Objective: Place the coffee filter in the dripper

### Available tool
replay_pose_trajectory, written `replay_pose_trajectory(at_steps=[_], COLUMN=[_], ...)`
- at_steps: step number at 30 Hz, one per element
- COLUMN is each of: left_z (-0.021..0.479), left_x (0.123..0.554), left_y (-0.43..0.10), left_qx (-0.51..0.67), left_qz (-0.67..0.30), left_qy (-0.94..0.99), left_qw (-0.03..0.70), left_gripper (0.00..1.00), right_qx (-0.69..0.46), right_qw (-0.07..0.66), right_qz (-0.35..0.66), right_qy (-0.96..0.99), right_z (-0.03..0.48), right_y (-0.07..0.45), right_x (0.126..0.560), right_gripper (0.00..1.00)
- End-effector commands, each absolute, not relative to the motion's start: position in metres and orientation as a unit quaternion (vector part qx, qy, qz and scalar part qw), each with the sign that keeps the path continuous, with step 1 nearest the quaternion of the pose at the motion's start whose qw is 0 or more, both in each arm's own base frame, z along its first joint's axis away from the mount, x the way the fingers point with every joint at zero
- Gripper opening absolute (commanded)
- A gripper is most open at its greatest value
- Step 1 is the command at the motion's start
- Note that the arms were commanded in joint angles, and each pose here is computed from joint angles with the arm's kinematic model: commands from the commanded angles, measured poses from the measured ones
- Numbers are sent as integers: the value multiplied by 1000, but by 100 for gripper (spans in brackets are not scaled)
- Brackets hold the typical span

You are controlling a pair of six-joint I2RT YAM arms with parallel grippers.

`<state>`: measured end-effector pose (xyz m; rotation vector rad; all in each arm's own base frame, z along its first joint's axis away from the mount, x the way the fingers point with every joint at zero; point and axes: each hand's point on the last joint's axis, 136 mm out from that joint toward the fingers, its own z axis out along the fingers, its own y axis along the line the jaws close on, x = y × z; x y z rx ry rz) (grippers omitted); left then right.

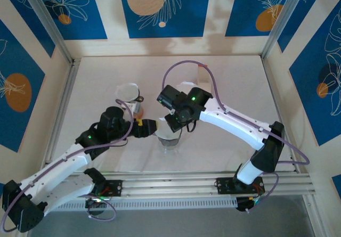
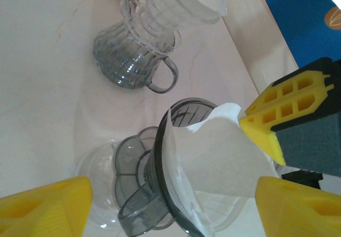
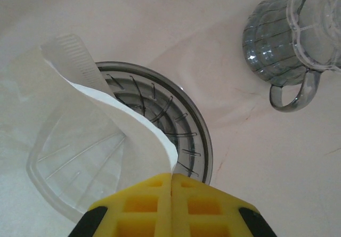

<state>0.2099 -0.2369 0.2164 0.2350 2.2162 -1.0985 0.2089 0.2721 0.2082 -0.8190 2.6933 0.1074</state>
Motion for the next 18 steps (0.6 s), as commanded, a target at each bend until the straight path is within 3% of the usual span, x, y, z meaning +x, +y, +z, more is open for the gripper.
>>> replay_pose_trajectory(at_steps=[1, 18], left_z=[230, 201], left_x=[208, 202], left_y=[-242, -251], left_qx=[106, 120], left_qz=[-433, -426], left_qy=[838, 857], left_qw=[316, 263], left_gripper=[74, 61], right_qx=[-282, -293], right_qw=[182, 182], right_qz=[7, -28], right_qy=[942, 938], right_z=[216, 205], right_y=[265, 265], right_x=[213, 213], right_gripper=[0, 0])
